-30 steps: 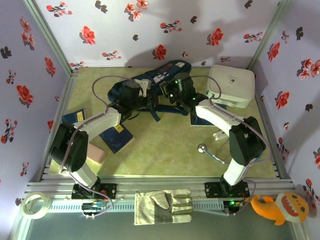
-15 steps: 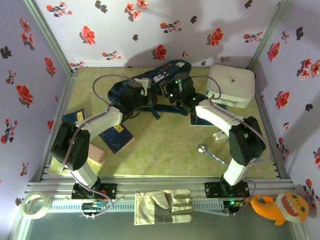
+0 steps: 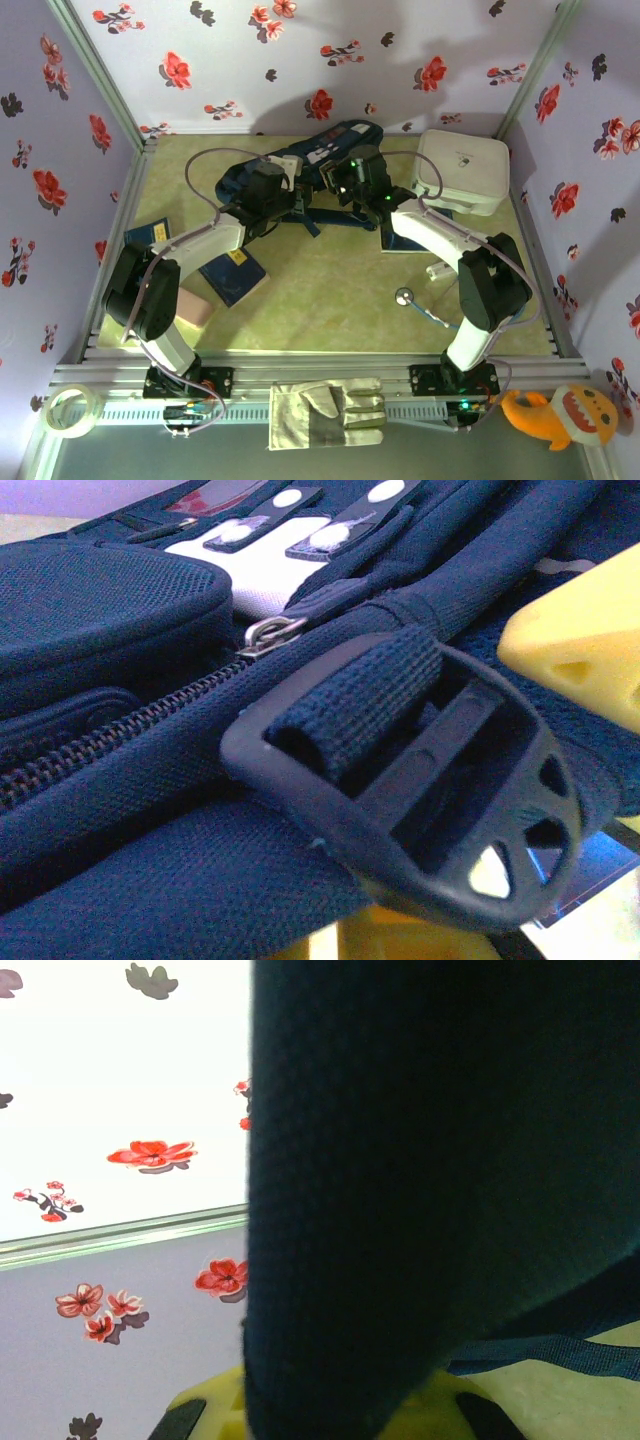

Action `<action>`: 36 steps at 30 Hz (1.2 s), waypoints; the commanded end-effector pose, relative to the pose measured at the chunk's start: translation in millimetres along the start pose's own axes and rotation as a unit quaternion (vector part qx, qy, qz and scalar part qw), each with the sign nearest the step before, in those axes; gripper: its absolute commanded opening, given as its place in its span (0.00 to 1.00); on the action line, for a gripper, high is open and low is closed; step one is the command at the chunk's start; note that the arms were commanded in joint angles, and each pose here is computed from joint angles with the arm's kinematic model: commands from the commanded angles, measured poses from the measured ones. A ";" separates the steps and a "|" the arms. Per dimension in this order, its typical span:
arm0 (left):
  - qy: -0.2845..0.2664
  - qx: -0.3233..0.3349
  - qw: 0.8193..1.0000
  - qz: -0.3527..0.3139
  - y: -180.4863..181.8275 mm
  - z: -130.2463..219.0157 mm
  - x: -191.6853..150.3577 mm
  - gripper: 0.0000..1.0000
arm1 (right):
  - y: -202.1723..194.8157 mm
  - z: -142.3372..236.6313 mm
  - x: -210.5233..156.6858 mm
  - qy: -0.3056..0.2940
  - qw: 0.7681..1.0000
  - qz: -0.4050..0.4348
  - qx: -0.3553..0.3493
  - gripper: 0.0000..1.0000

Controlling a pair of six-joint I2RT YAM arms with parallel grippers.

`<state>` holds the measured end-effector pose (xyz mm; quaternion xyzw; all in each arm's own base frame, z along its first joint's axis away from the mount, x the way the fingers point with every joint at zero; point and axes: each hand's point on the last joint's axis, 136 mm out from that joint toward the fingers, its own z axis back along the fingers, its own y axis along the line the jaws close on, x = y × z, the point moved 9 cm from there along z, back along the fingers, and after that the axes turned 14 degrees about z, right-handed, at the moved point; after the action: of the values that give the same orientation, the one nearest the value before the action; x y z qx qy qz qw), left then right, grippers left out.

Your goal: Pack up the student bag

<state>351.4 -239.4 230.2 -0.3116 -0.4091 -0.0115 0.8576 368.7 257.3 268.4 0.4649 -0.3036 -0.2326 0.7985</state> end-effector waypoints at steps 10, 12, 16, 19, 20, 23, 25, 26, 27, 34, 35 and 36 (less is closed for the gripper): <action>-0.022 -0.013 0.999 -0.037 4.9 22.8 -8.3 0.00 | 24.9 17.9 10.2 -0.031 0.998 0.016 0.047 0.00; -0.022 -0.018 0.999 -0.043 5.7 28.8 -11.5 0.00 | 25.9 19.1 11.0 -0.032 0.998 0.016 0.049 0.00; -0.022 -0.055 0.996 -0.061 0.1 37.5 -13.4 0.07 | 34.1 23.3 12.3 -0.029 0.997 0.020 0.061 0.00; -0.027 -0.079 0.994 -0.076 -3.7 38.9 -13.8 0.19 | 40.6 24.5 10.3 -0.022 0.997 0.024 0.072 0.00; -0.027 -0.087 0.992 -0.082 -5.0 38.6 -13.5 0.22 | 43.4 25.1 8.8 -0.020 0.997 0.025 0.076 0.00; -0.028 -0.104 0.989 -0.097 -9.1 36.2 -11.7 0.27 | 49.1 25.0 4.7 -0.012 0.996 0.030 0.082 0.00; -0.027 -0.109 0.988 -0.102 -10.4 32.5 -11.1 0.28 | 51.1 23.7 2.6 -0.007 0.996 0.031 0.084 0.00; -0.028 -0.108 0.988 -0.103 -10.6 30.2 -9.7 0.29 | 50.5 22.8 2.1 -0.005 0.996 0.029 0.084 0.00; -0.027 -0.102 0.989 -0.101 -9.5 26.9 -8.7 0.30 | 51.3 22.6 1.6 -0.004 0.996 0.028 0.087 0.00; -0.017 -0.054 0.996 -0.063 -3.0 5.0 -2.5 0.34 | 56.0 23.7 1.5 0.001 0.995 0.022 0.099 0.00; -0.022 -0.040 0.997 -0.056 -1.0 3.1 -0.6 0.35 | 56.8 24.7 1.8 0.000 0.995 0.022 0.101 0.00; -0.030 -0.030 0.998 -0.052 0.7 2.5 1.6 0.36 | 57.3 25.6 1.9 0.000 0.995 0.022 0.102 0.00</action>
<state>337.4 -240.1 229.1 -0.3385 -0.4333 -0.0976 0.8295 365.4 260.1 267.3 0.4593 -0.2992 -0.2262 0.8052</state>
